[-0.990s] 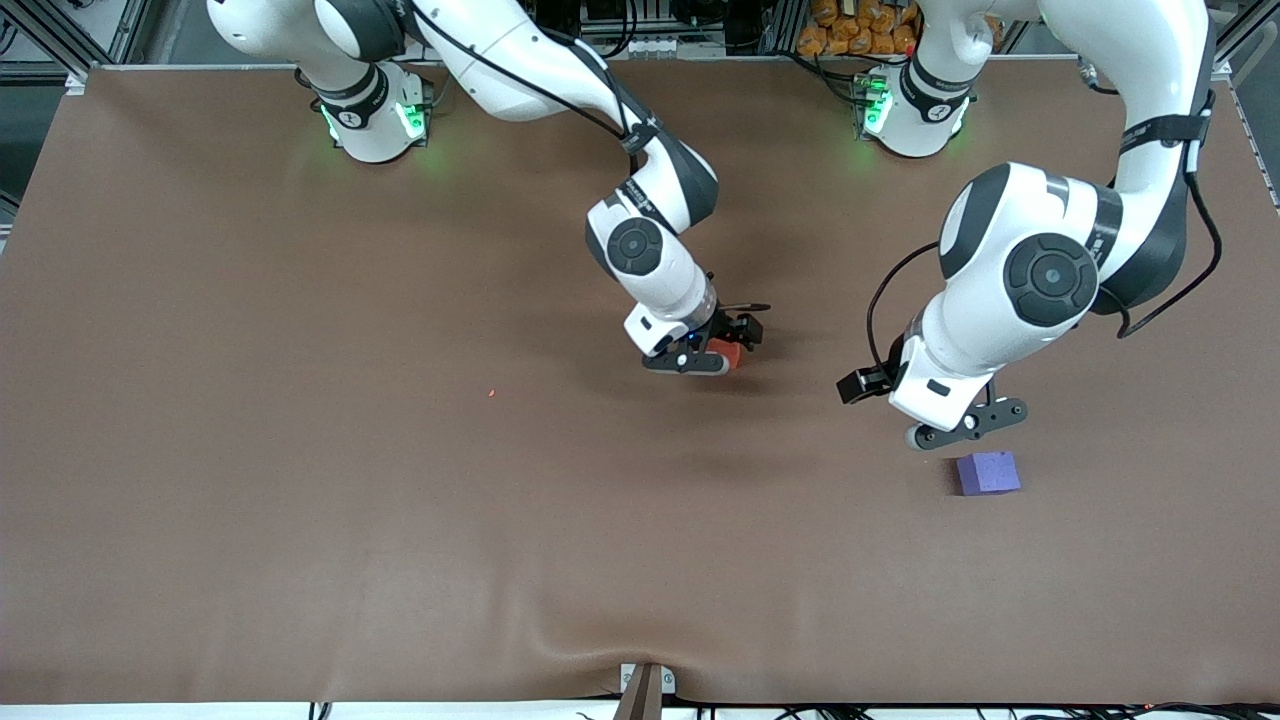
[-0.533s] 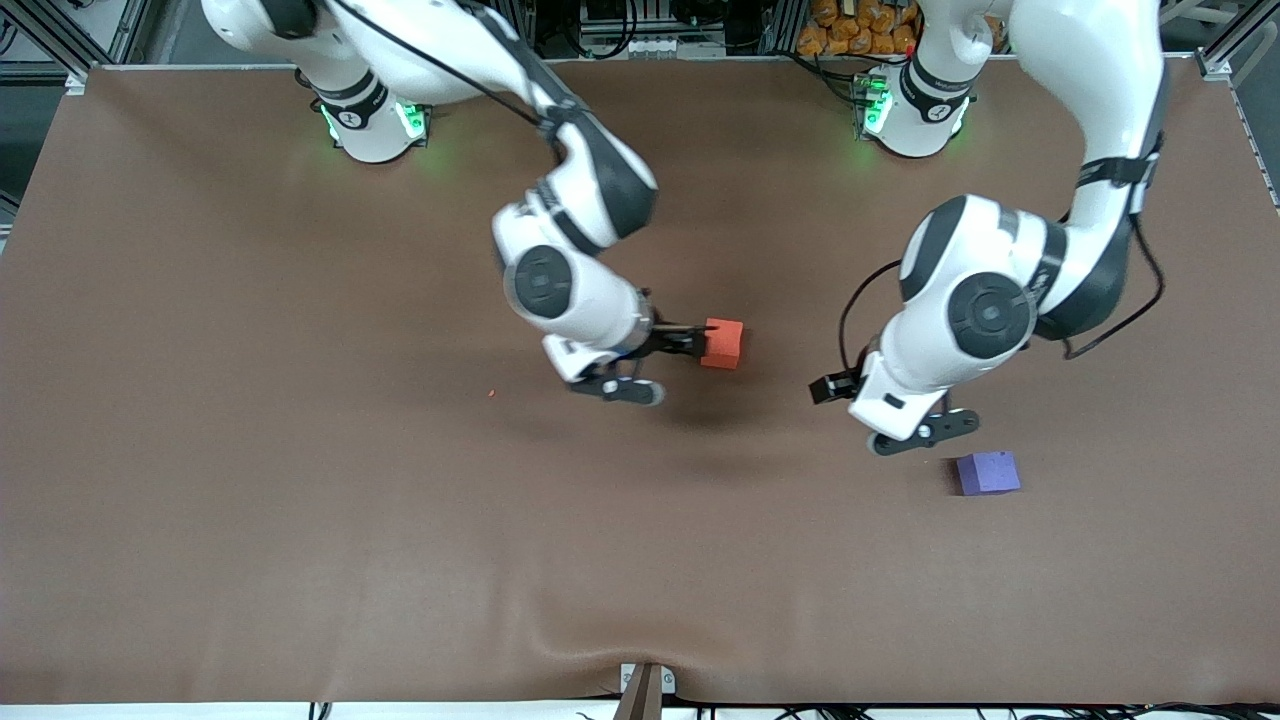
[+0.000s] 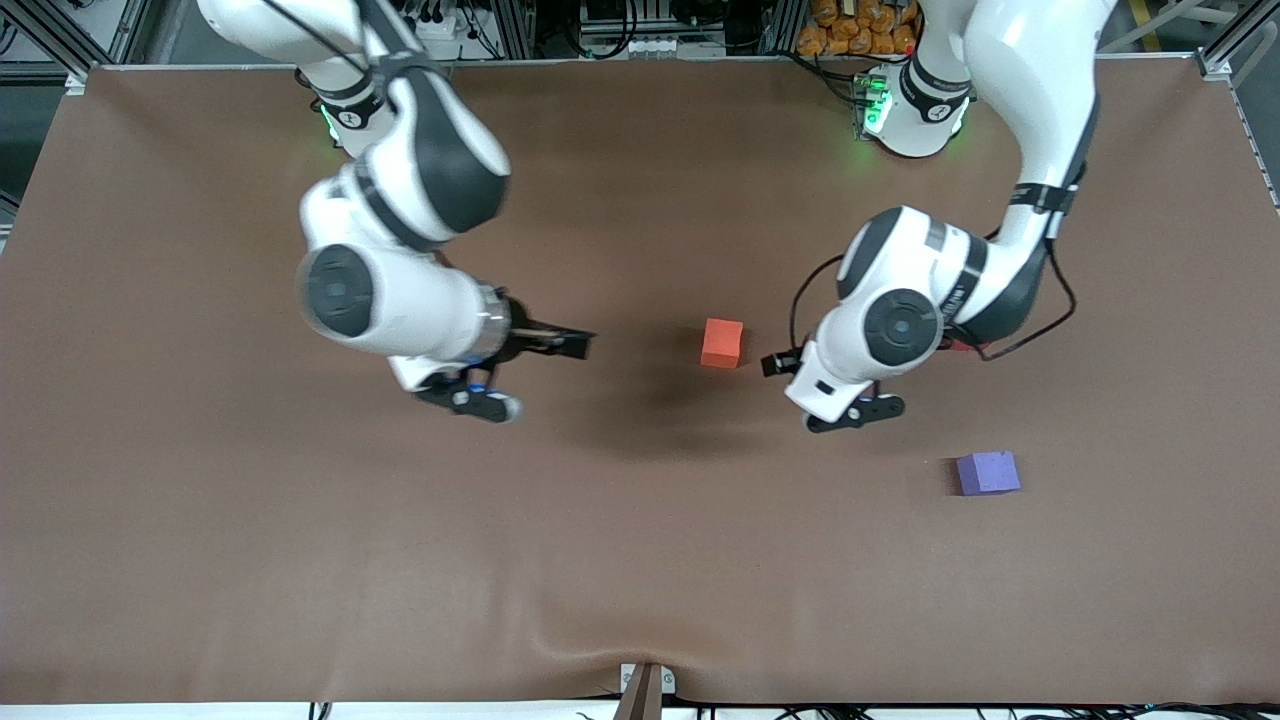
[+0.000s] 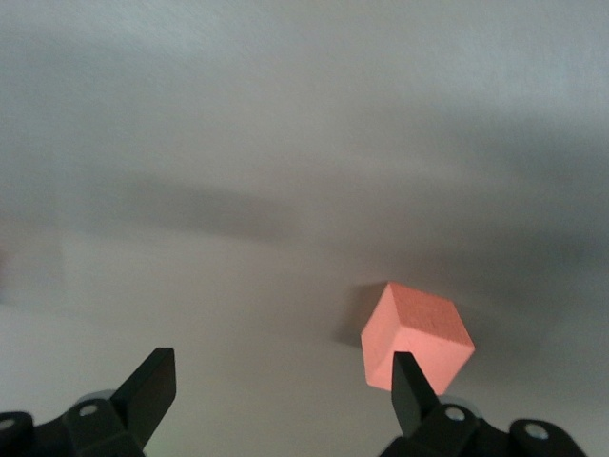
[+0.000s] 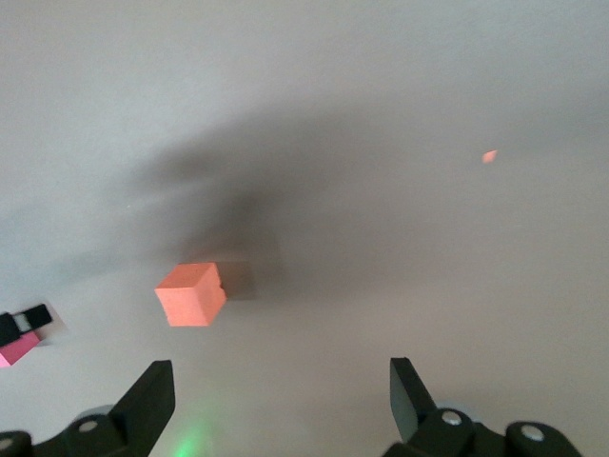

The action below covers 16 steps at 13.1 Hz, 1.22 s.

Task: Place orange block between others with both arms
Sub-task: 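Grasp the orange cube with the left gripper while the right gripper releases, then hold the orange cube with the left gripper while the right gripper withdraws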

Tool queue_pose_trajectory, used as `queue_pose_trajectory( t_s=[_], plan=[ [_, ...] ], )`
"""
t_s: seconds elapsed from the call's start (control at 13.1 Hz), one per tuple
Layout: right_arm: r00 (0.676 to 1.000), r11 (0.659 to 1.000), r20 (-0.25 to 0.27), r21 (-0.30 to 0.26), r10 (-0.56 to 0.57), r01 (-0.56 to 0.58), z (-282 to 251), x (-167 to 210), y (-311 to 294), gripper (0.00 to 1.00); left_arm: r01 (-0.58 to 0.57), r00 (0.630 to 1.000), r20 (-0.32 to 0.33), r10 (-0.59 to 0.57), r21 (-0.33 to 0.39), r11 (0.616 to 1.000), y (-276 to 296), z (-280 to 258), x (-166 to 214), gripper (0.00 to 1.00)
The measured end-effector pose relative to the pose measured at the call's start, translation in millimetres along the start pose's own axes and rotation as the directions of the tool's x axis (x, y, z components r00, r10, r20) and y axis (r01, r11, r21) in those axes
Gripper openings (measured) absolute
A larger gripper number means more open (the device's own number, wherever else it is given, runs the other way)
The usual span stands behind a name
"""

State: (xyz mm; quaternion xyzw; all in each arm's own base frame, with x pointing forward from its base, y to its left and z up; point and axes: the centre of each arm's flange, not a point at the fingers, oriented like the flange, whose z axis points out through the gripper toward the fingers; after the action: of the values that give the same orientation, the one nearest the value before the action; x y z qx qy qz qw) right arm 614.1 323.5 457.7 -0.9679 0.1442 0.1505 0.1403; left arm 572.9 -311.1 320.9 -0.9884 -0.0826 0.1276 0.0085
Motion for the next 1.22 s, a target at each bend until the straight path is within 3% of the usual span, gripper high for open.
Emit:
queue_pose_trajectory(
  t_s=[0.15,0.69,1.22],
  plan=[
    [1.000,1.000,0.019,-0.005,-0.003,0.004,-33,17,40,1.00,-0.030,1.000,0.000,0.030,0.007,1.000,18,10,-10,1.00],
    [0.997,0.997,-0.037,-0.051,-0.065,0.063,-152,34,174,1.00,-0.121,0.992,-0.031,0.121,-0.006,0.993,66,52,-31,1.00],
    [0.976,0.978,-0.088,-0.086,-0.200,0.193,-210,58,297,1.00,-0.226,0.973,-0.057,0.226,-0.005,0.974,73,91,-40,0.96]
  ],
)
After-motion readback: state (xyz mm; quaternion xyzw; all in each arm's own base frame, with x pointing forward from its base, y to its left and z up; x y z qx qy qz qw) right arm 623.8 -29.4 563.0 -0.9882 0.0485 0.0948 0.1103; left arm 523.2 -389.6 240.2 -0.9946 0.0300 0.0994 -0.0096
